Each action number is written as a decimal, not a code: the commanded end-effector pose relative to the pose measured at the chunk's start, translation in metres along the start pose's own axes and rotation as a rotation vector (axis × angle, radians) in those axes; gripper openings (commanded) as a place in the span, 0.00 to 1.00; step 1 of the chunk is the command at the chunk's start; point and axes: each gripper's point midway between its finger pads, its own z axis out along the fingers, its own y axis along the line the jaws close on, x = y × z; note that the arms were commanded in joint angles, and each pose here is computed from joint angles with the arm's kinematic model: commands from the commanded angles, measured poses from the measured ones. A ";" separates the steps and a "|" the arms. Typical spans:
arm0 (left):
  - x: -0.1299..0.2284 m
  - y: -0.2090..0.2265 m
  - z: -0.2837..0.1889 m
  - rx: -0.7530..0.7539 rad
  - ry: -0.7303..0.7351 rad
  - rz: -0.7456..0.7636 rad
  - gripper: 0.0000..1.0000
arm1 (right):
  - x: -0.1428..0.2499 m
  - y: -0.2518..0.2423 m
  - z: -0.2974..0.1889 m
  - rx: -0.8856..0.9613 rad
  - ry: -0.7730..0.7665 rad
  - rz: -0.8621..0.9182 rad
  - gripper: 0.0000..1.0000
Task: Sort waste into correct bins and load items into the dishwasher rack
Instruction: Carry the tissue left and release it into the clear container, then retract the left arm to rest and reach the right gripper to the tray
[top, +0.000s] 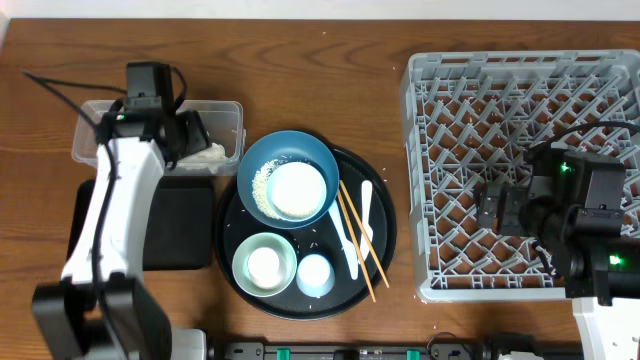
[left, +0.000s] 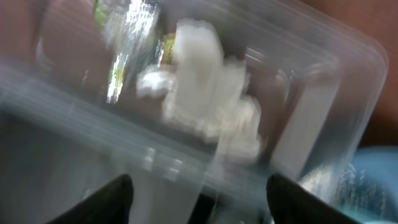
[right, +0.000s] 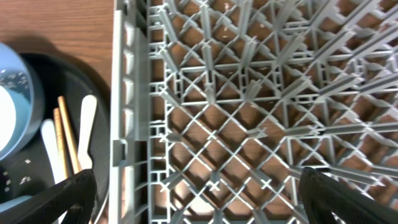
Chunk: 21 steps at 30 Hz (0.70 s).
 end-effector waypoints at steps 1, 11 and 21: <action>0.007 0.007 -0.034 0.011 -0.013 -0.053 0.74 | -0.003 0.017 -0.003 -0.087 -0.001 -0.015 0.99; 0.065 0.062 -0.045 -0.057 0.246 -0.285 0.92 | 0.014 0.077 0.014 -0.307 0.120 -0.180 0.93; 0.079 0.106 -0.043 -0.117 0.295 -0.504 0.98 | 0.052 0.192 0.014 -0.540 0.161 -0.546 1.00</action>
